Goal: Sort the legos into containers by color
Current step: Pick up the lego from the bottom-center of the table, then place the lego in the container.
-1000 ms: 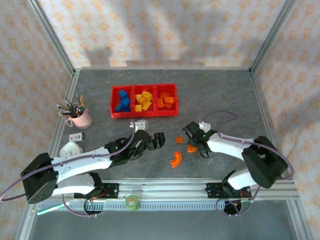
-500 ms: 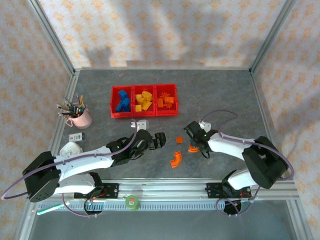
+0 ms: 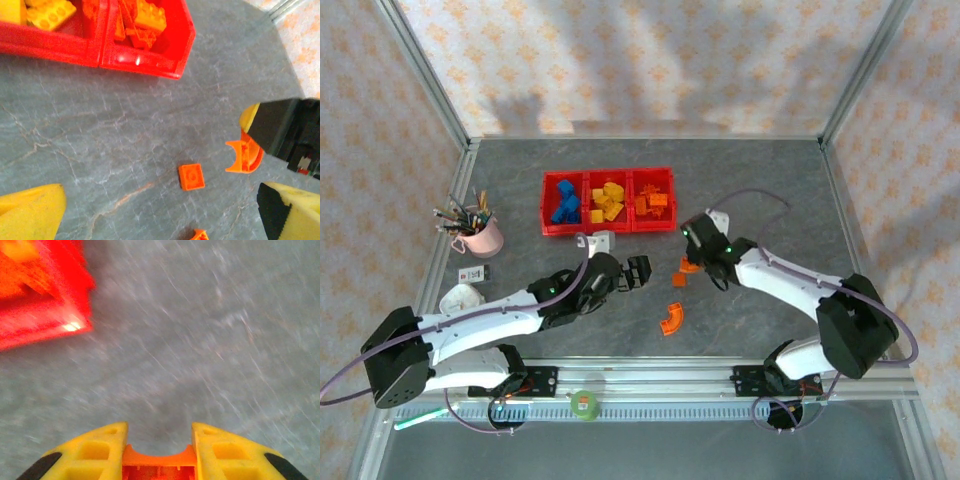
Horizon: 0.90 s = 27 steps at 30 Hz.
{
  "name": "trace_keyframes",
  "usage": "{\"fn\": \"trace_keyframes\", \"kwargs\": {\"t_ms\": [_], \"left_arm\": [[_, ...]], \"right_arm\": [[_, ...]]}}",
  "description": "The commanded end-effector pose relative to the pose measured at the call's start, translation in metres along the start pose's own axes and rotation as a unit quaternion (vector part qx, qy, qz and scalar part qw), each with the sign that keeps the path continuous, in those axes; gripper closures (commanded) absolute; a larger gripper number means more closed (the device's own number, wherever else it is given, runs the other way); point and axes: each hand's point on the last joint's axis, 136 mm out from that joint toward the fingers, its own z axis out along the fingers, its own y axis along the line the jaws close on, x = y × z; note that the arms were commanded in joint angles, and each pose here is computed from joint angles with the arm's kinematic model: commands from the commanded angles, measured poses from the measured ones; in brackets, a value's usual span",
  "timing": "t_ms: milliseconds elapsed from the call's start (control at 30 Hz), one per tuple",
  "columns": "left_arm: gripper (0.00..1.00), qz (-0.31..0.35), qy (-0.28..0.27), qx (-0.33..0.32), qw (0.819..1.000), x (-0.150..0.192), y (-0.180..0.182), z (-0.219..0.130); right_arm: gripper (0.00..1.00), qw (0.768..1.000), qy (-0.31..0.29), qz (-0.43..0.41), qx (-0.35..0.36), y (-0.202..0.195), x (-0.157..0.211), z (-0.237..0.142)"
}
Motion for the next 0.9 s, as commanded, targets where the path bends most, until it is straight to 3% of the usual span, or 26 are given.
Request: {"fn": "trace_keyframes", "kwargs": {"t_ms": [0, 333, 767, 867], "left_arm": [[0.01, 0.004, -0.032, -0.021, 0.999, -0.028, 0.008, -0.009], [0.01, -0.013, -0.072, -0.058, 0.996, -0.074, 0.042, -0.010], [0.01, -0.025, -0.075, -0.072, 0.994, -0.088, 0.058, -0.003], [0.01, -0.026, -0.078, -0.070, 0.994, -0.090, 0.058, -0.004]], "right_arm": [[0.73, 0.999, -0.024, -0.022, 0.005, 0.013, -0.031, 0.001], [0.73, 0.997, -0.058, -0.039, -0.013, 0.076, -0.103, 0.039], [0.71, 0.995, -0.063, -0.069, 0.017, 0.114, -0.143, 0.108], [0.54, 0.995, -0.064, -0.075, 0.021, 0.120, -0.150, 0.114]]}}
